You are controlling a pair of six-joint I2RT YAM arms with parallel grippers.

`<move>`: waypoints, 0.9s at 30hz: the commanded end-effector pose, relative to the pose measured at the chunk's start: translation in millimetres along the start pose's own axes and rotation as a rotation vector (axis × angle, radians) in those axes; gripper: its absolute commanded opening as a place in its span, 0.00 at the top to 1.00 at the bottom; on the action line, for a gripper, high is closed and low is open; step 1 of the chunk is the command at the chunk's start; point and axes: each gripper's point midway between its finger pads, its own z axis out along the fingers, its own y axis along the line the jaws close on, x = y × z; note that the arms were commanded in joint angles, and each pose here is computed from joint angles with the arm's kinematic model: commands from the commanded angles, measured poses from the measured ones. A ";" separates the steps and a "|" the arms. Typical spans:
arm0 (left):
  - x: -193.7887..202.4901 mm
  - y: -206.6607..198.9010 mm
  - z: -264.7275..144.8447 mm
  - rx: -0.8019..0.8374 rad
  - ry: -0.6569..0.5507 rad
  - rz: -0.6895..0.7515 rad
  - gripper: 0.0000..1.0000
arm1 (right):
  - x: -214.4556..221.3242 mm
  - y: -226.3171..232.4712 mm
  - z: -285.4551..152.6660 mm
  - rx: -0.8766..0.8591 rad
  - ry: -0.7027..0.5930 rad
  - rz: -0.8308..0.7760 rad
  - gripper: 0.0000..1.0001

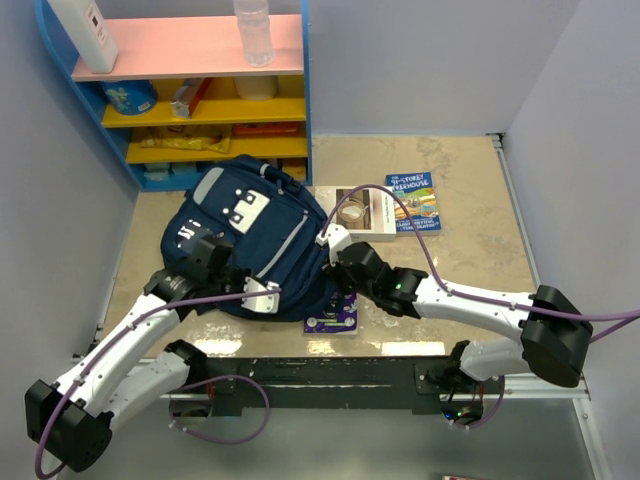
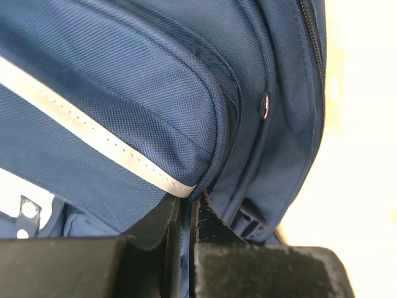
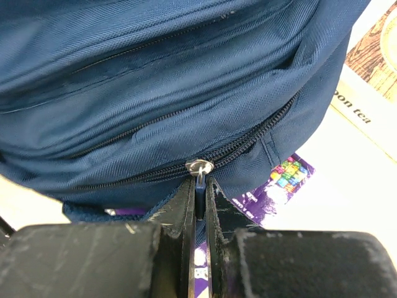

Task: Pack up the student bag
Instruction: Unzip the student bag at the center of the board.

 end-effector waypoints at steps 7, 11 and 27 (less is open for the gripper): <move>-78.4 17.6 -89.1 0.091 -0.219 -0.227 1.00 | -46.3 5.7 5.2 -0.039 -0.110 0.008 1.00; -72.0 8.8 -81.8 0.113 -0.192 -0.279 1.00 | -53.1 8.6 11.9 -0.053 -0.113 -0.006 1.00; -29.9 48.1 7.7 -0.093 -0.055 -0.534 1.00 | -10.8 27.4 -38.2 -0.154 -0.034 0.012 1.00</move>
